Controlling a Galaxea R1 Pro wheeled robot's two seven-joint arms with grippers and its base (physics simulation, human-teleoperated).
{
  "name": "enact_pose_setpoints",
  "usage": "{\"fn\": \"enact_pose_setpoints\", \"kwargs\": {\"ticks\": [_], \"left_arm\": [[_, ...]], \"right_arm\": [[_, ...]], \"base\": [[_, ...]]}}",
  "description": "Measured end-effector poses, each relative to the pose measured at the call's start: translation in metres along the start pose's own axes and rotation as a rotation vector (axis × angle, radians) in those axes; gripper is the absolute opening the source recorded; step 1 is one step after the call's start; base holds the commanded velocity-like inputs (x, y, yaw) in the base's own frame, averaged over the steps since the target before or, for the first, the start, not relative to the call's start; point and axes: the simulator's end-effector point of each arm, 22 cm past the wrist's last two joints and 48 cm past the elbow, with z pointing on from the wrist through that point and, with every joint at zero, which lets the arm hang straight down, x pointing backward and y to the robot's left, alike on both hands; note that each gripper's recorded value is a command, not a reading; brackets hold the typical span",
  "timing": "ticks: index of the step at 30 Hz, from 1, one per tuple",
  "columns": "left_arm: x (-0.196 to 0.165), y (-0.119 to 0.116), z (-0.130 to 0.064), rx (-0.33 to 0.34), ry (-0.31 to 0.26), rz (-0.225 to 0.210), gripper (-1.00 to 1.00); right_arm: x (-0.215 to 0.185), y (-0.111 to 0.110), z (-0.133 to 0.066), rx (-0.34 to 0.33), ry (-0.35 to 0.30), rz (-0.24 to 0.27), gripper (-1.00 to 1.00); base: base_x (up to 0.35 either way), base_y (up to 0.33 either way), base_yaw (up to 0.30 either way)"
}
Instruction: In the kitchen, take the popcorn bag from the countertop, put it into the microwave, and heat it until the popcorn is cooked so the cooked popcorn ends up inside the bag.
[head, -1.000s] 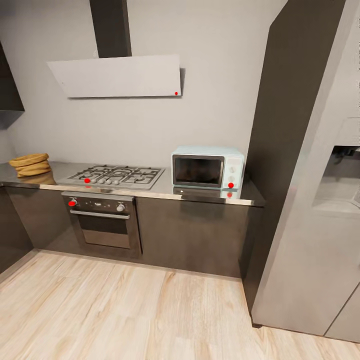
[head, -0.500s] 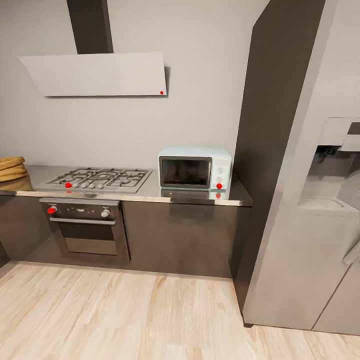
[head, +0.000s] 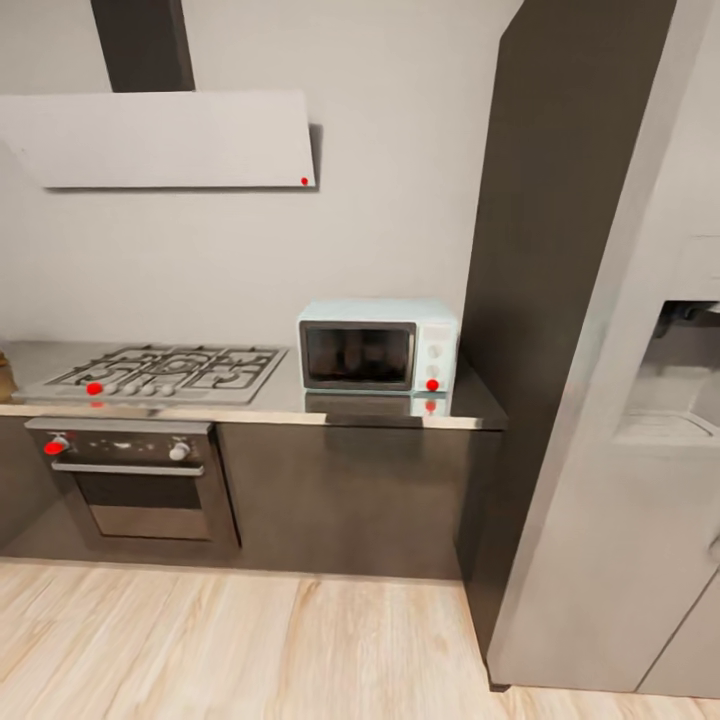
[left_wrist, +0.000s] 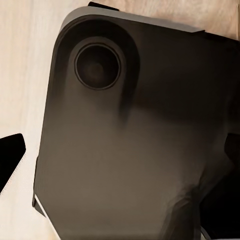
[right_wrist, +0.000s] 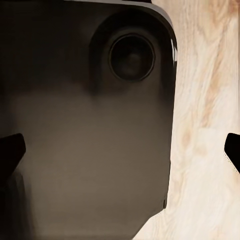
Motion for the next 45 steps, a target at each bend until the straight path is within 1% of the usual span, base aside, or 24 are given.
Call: {"fn": "enact_pose_setpoints", "kwargs": {"ticks": [24, 45], "left_arm": [[0.0, 0.0, 0.0, 0.0, 0.0, 0.0, 1.0], [-0.0001, 0.0, 0.0001, 0.0, 0.001, -0.002, 1.0]], "right_arm": [[-0.0001, -0.0011, 0.0, 0.001, 0.0, 0.0, 1.0], [0.0, 0.0, 0.0001, 0.0, 0.001, 0.001, 1.0]], "base": [[0.294, 0.0, -0.001], [0.014, 0.0, -0.11]]}}
